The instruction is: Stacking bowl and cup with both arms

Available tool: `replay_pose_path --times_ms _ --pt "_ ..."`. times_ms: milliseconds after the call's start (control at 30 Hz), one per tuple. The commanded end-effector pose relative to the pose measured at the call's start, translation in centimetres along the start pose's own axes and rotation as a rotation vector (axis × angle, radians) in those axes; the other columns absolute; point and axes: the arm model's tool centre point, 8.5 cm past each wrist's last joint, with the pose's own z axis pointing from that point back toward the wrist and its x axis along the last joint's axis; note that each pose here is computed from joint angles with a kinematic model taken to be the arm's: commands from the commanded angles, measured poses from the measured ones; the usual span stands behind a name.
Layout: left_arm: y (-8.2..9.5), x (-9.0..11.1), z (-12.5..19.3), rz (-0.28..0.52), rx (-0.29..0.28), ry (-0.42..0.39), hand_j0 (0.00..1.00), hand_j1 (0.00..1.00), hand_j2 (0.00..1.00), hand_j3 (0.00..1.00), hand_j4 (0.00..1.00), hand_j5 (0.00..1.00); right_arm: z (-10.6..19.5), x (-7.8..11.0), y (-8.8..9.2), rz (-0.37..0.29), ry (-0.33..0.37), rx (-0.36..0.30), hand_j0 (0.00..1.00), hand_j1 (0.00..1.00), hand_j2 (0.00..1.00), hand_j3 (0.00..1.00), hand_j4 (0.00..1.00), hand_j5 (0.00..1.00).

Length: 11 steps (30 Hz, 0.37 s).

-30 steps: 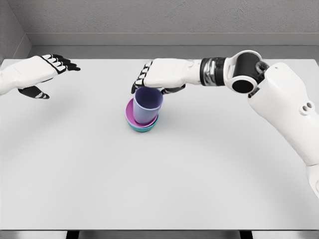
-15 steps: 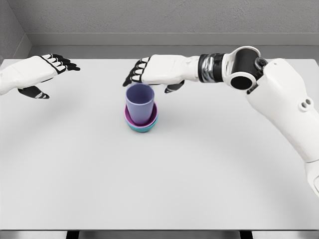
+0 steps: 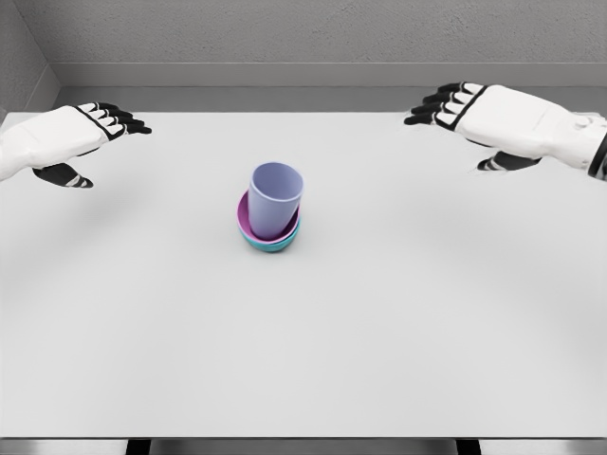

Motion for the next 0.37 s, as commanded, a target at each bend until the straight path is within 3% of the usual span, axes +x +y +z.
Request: replay_pose_path --times_ms 0,333 --pt "0.06 -0.06 0.06 0.005 0.004 0.002 1.0 1.0 1.0 1.0 1.0 1.0 1.05 -0.69 -0.74 0.002 0.025 -0.018 1.0 1.0 1.0 1.0 1.0 1.0" --pt "0.07 -0.17 0.23 0.001 0.0 0.006 1.0 1.0 1.0 1.0 1.0 1.0 1.06 -0.68 -0.51 -0.002 0.026 -0.014 1.0 1.0 1.0 1.0 1.0 1.0"
